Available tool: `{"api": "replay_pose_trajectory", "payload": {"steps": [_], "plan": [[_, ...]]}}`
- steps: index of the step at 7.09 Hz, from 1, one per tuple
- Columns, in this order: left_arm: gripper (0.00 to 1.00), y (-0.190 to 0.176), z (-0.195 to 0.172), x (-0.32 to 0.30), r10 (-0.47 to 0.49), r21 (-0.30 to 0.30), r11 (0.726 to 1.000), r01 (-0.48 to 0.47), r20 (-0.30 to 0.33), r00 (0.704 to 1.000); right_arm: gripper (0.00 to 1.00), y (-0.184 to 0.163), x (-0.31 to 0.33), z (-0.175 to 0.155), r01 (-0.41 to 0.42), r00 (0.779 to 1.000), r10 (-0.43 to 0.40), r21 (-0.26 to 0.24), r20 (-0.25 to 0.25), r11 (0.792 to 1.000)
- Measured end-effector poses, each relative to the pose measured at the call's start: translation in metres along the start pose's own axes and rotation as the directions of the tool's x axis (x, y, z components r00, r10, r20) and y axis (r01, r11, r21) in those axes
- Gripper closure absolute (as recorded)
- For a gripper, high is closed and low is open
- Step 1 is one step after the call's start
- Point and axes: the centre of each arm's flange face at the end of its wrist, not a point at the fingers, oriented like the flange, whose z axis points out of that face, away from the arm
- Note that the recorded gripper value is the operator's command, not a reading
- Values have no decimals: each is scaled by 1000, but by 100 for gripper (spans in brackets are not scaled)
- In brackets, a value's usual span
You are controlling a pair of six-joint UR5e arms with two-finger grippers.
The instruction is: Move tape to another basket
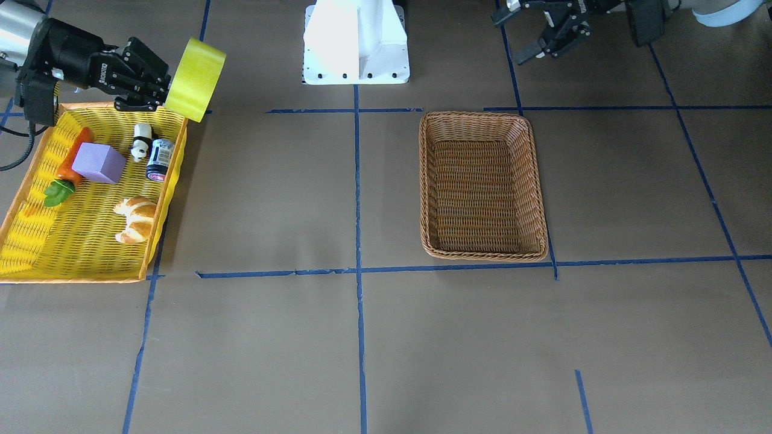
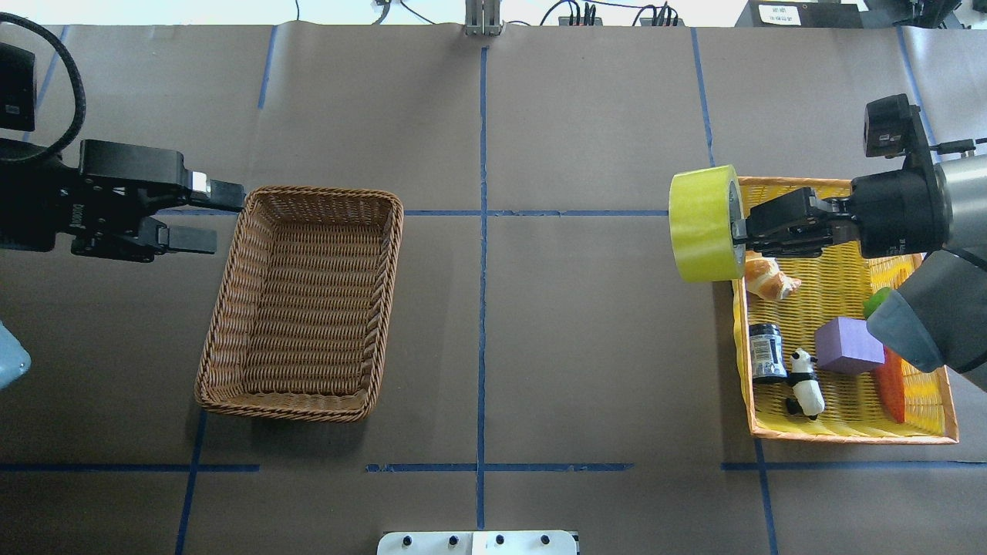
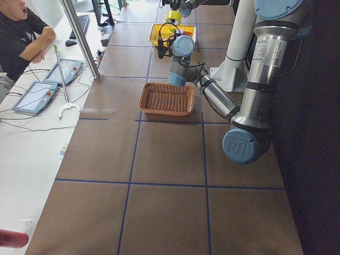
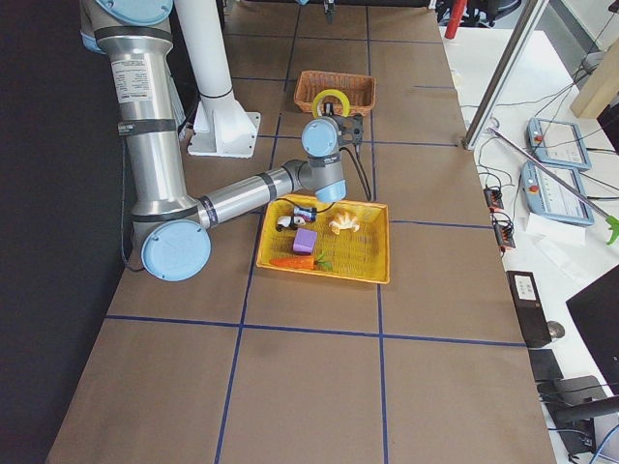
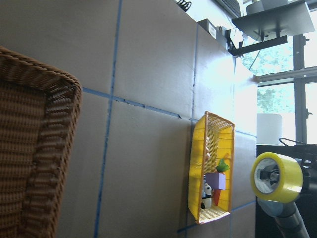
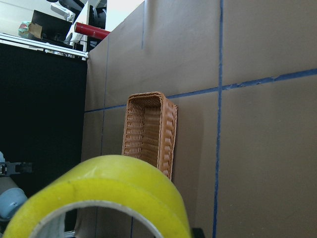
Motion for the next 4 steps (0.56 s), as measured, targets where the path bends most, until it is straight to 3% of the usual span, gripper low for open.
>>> {"api": "replay_pose_trajectory", "payload": {"steps": [2,4], "plan": [[0,38,37,26,-35,-6,999,34,-158,987,100,22,-24,10,20,997,-18,-23,69,1000],[0,67,55,43,-87,-29,996,82,-334,938,100,45,-34,25,35,981,-31,-16,189,999]]}}
